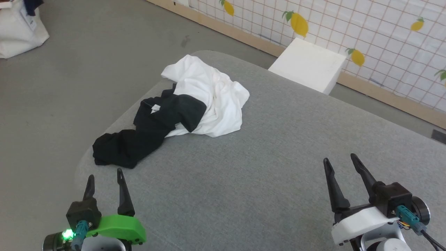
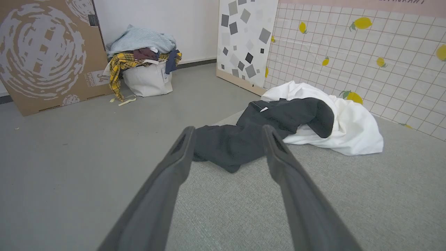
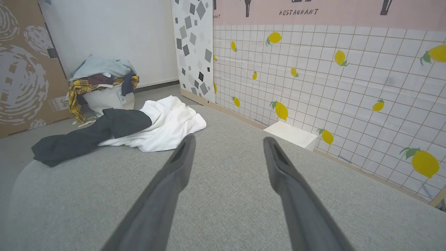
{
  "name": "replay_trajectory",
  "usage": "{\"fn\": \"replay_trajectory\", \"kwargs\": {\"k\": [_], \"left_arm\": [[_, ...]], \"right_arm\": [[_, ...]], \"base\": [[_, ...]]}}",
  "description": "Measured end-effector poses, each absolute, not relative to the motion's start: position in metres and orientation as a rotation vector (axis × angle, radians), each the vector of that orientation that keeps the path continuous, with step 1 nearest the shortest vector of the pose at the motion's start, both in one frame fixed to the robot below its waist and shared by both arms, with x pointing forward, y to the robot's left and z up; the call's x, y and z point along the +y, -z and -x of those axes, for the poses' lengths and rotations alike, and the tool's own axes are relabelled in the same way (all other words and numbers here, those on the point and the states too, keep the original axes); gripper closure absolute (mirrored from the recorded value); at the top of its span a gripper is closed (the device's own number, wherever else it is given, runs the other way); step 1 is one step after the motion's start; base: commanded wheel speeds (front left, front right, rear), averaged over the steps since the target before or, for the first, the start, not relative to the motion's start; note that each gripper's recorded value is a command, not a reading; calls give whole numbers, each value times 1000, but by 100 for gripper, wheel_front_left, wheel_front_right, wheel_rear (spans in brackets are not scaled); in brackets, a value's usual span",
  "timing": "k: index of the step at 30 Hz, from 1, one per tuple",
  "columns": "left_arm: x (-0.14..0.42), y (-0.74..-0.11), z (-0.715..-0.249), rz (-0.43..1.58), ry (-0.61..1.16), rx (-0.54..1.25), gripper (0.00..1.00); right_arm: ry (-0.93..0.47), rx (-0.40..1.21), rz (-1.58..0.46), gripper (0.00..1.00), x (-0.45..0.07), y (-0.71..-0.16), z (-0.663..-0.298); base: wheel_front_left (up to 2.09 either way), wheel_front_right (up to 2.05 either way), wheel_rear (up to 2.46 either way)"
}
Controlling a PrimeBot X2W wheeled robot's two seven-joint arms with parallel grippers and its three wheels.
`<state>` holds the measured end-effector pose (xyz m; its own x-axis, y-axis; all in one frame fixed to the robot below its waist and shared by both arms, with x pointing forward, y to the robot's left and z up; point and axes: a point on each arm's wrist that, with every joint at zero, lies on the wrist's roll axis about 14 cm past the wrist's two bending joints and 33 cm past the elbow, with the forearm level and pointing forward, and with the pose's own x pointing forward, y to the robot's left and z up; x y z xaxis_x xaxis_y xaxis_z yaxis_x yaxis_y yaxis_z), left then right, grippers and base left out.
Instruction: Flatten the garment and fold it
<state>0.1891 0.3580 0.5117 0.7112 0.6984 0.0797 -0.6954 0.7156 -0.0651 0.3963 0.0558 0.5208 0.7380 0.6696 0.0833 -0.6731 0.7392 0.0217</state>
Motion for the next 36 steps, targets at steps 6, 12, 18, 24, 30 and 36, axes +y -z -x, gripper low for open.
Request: {"fn": "replay_trajectory", "kwargs": {"k": [6, 12, 18, 24, 30, 36], "left_arm": [[363, -509, -178, 44, -811, -104, 0], [366, -508, -178, 60, -818, -102, 0], [370, -516, -214, 96, -738, -88, 0], [394, -559, -292, 88, -631, -110, 0], [420, -568, -370, 99, -570, 0, 0], [440, -526, -426, 184, -573, 230, 0]], "right_arm": [[-764, -75, -56, 0, 65, -521, -394], [-771, -69, -59, 0, 67, -519, -393], [-771, -81, -56, 0, 70, -523, -403], [-749, -102, -41, 0, 69, -525, -426], [-697, -83, -44, 0, 56, -508, -456], [-623, -38, -69, 0, 33, -475, -487]], "base": [[0, 0, 0], [0, 0, 0], [0, 0, 0], [0, 0, 0], [0, 0, 0], [0, 0, 0]]}}
